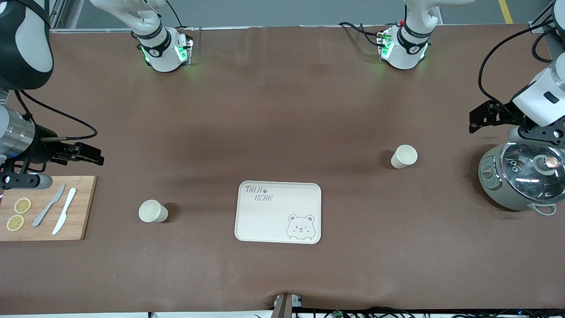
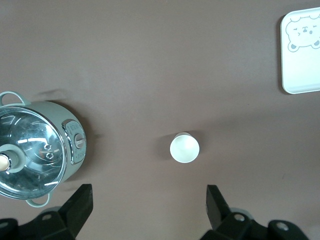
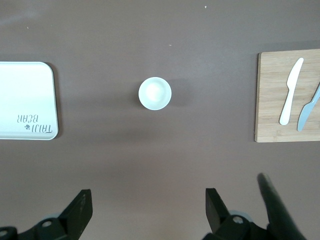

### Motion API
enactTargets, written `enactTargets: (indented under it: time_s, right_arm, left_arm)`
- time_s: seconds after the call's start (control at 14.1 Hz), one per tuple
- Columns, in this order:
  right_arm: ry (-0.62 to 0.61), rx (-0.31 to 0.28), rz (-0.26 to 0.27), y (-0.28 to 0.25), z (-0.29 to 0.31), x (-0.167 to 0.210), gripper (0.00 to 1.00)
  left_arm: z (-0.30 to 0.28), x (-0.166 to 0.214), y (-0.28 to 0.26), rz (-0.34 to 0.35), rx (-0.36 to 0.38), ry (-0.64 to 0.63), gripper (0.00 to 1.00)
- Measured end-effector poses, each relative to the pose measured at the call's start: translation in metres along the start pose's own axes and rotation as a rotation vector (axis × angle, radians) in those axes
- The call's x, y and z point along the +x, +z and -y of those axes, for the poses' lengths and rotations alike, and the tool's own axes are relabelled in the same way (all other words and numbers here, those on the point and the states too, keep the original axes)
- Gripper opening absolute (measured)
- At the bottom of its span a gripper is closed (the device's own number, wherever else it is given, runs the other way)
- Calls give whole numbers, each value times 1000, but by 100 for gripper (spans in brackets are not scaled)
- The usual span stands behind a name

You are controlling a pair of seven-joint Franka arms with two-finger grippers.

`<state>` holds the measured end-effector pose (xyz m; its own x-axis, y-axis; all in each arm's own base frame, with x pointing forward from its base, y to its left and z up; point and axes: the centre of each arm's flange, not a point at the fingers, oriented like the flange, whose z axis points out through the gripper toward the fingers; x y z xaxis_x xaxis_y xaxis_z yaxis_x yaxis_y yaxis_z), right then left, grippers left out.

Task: Place white IKEA cup upright on tray with both arms
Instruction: 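Reach the left gripper to one cup while the right gripper reaches another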

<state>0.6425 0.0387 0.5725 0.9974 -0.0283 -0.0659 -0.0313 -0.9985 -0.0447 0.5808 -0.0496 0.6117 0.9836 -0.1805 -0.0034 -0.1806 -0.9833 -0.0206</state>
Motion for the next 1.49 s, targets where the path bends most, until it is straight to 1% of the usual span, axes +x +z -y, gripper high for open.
enactTargets:
  time_s: [0.42, 0.5, 0.85, 0.99, 1.2, 1.49]
  right_arm:
    - [0, 0, 0, 0, 0, 0, 100]
    - [0, 0, 0, 0, 0, 0, 100]
    - [0, 0, 0, 0, 0, 0, 100]
    - [-1, 0, 0, 0, 0, 0, 100]
    - [-1, 0, -3, 0, 0, 1, 100]
    - [1, -1, -42, 5, -4, 10, 100]
  left_arm:
    - [-4, 2, 1, -5, -1, 6, 100]
    - [-5, 3, 6, 4, -4, 9, 100]
    - [-15, 6, 70, 36, -9, 25, 100]
    - [-16, 4, 95, 9, -8, 27, 100]
    - [-20, -15, 139, -40, -17, 22, 100]
    - [-23, -47, 197, -62, -15, 20, 100]
